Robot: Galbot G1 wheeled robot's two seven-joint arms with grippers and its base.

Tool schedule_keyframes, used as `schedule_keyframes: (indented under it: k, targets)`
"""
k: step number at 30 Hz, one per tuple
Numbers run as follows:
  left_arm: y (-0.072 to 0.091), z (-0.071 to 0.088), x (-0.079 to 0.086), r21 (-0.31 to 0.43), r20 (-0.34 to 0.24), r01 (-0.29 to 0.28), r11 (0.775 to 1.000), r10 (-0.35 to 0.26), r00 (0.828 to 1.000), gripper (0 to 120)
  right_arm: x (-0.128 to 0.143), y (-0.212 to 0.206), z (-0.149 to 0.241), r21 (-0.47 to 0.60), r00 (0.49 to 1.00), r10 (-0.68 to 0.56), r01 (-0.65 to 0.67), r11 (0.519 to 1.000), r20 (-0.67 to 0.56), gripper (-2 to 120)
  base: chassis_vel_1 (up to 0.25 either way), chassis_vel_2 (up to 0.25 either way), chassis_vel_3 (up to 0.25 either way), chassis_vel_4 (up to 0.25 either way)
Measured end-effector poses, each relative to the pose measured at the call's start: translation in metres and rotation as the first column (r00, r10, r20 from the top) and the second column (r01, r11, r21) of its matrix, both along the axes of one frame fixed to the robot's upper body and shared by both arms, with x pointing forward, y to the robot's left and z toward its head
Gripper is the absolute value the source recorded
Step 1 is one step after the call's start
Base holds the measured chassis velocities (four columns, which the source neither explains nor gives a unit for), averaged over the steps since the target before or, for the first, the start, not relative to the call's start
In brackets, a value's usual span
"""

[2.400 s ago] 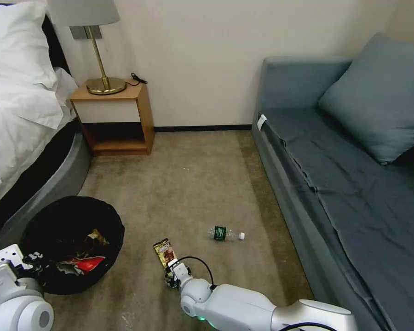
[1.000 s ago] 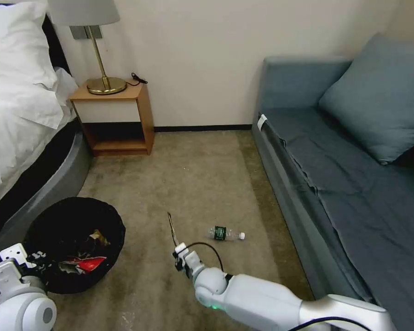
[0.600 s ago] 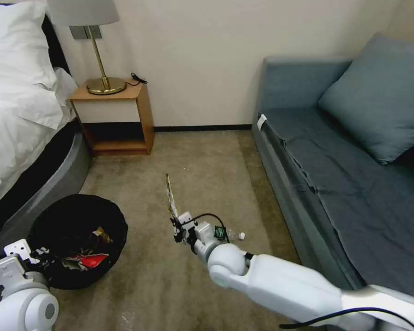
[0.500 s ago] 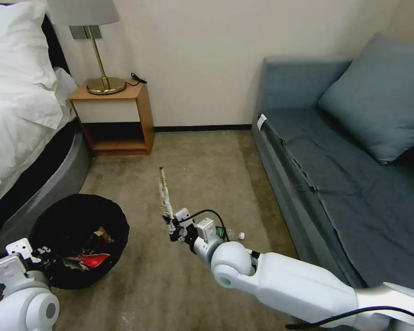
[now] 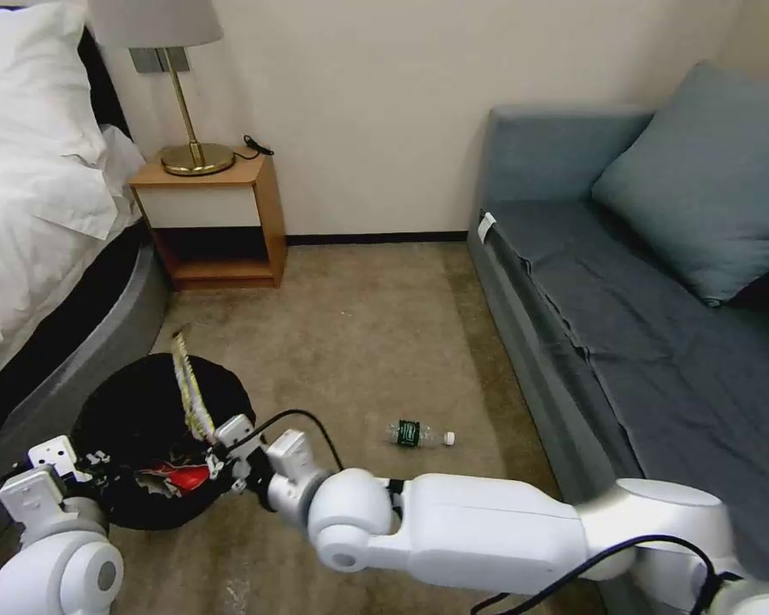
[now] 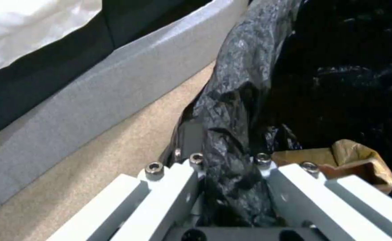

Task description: Pick up the trash bin, then pick up the garbage on the floor and place it into the trash bin.

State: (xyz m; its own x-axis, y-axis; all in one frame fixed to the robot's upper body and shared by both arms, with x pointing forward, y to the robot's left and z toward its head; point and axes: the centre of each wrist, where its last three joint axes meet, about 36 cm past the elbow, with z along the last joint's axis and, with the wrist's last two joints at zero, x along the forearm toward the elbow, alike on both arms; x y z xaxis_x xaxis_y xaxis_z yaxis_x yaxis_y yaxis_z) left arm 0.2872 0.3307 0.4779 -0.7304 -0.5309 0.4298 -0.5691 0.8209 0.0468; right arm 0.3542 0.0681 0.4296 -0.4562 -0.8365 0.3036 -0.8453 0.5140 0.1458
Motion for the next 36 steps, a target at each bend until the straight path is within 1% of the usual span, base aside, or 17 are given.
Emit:
schedule_keyframes:
  k: [5, 6, 7, 8, 12, 13, 17, 18, 20, 21, 25, 26, 30, 31, 33, 35, 36]
  targets:
    - [-0.001, 0.002, 0.0, 0.0, 0.003, 0.004, 1.0, -0.004, 1.0, 3, 0.0, 0.015, -0.022, -0.063, 1.0, -0.006, 0.007, 0.998, 0.015, 0, 0.0, 0.0, 0.0, 0.0]
    - [-0.001, 0.002, 0.0, 0.0, 0.003, 0.003, 1.0, -0.003, 1.0, 3, 0.001, 0.016, -0.026, -0.074, 1.0, -0.009, 0.011, 0.997, 0.025, 2, 0.0, 0.0, 0.0, 0.0]
    - [-0.001, 0.002, -0.001, 0.0, 0.002, 0.004, 1.0, -0.004, 1.0, 3, 0.004, 0.018, -0.03, -0.089, 0.999, -0.01, 0.014, 0.996, 0.044, 7, 0.0, 0.0, 0.0, 0.0]
    - [-0.001, 0.002, -0.001, 0.0, 0.002, 0.004, 1.0, -0.004, 1.0, 3, 0.004, 0.018, -0.03, -0.089, 0.999, -0.01, 0.014, 0.996, 0.044, 7, 0.0, 0.0, 0.0, 0.0]
    - [-0.002, 0.001, -0.001, -0.005, 0.002, 0.004, 1.0, -0.004, 1.0, 3, 0.006, 0.019, -0.026, -0.093, 0.998, -0.003, 0.009, 0.996, 0.066, 25, 0.0, 0.0, 0.0, 0.0]
    - [-0.002, 0.001, -0.001, -0.005, 0.002, 0.004, 1.0, -0.004, 1.0, 3, 0.006, 0.019, -0.026, -0.093, 0.998, -0.003, 0.009, 0.996, 0.066, 25, 0.0, 0.0, 0.0, 0.0]
    - [-0.002, 0.001, 0.0, -0.005, 0.001, 0.003, 1.0, -0.003, 1.0, 3, 0.004, 0.015, -0.014, -0.072, 0.997, -0.002, 0.007, 0.997, 0.075, 42, 0.0, 0.0, 0.0, 0.0]
    - [-0.002, 0.001, 0.0, -0.005, 0.001, 0.003, 1.0, -0.003, 1.0, 3, 0.004, 0.015, -0.014, -0.072, 0.997, -0.002, 0.007, 0.997, 0.075, 42, 0.0, 0.0, 0.0, 0.0]
    - [-0.001, -0.001, -0.001, -0.004, -0.003, 0.0, 1.0, 0.0, 1.0, 3, 0.011, 0.011, 0.002, -0.03, 0.995, -0.028, 0.031, 0.999, 0.094, 54, 0.0, 0.0, 0.0, 0.0]
    - [-0.001, -0.001, -0.001, -0.004, -0.003, 0.0, 1.0, 0.0, 1.0, 3, 0.011, 0.011, 0.002, -0.03, 0.995, -0.028, 0.031, 0.999, 0.094, 54, 0.0, 0.0, 0.0, 0.0]
    - [0.001, -0.002, -0.001, -0.002, -0.005, -0.006, 1.0, 0.006, 1.0, 3, 0.033, 0.0, 0.044, 0.083, 0.987, -0.103, 0.093, 0.992, 0.126, 73, 0.0, 0.0, 0.0, 0.0]
    - [0.001, -0.002, -0.001, -0.002, -0.005, -0.006, 1.0, 0.006, 1.0, 3, 0.033, 0.0, 0.044, 0.083, 0.987, -0.103, 0.093, 0.992, 0.126, 73, 0.0, 0.0, 0.0, 0.0]
    - [0.005, -0.001, -0.002, 0.001, -0.002, -0.01, 1.0, 0.01, 1.0, 3, 0.06, -0.026, 0.079, 0.2, 0.96, -0.205, 0.166, 0.965, 0.189, 90, 0.0, 0.0, 0.0, 0.0]
    - [0.005, -0.001, -0.002, 0.001, -0.002, -0.01, 1.0, 0.01, 1.0, 3, 0.06, -0.026, 0.079, 0.2, 0.96, -0.205, 0.166, 0.965, 0.189, 90, 0.0, 0.0, 0.0, 0.0]
    - [0.006, -0.001, -0.002, 0.001, -0.001, -0.011, 1.0, 0.011, 1.0, 3, 0.072, -0.047, 0.085, 0.25, 0.937, -0.273, 0.217, 0.944, 0.219, 98, 0.0, 0.0, 0.0, 0.0]
    - [0.008, -0.002, -0.002, 0.003, -0.003, -0.014, 1.0, 0.014, 1.0, 3, 0.08, -0.074, 0.084, 0.304, 0.898, -0.355, 0.273, 0.913, 0.261, 99, 0.0, 0.0, 0.0, 0.0]
    - [0.008, -0.002, -0.002, 0.003, -0.003, -0.014, 1.0, 0.014, 1.0, 3, 0.08, -0.074, 0.084, 0.304, 0.898, -0.355, 0.273, 0.913, 0.261, 99, 0.0, 0.0, 0.0, 0.0]
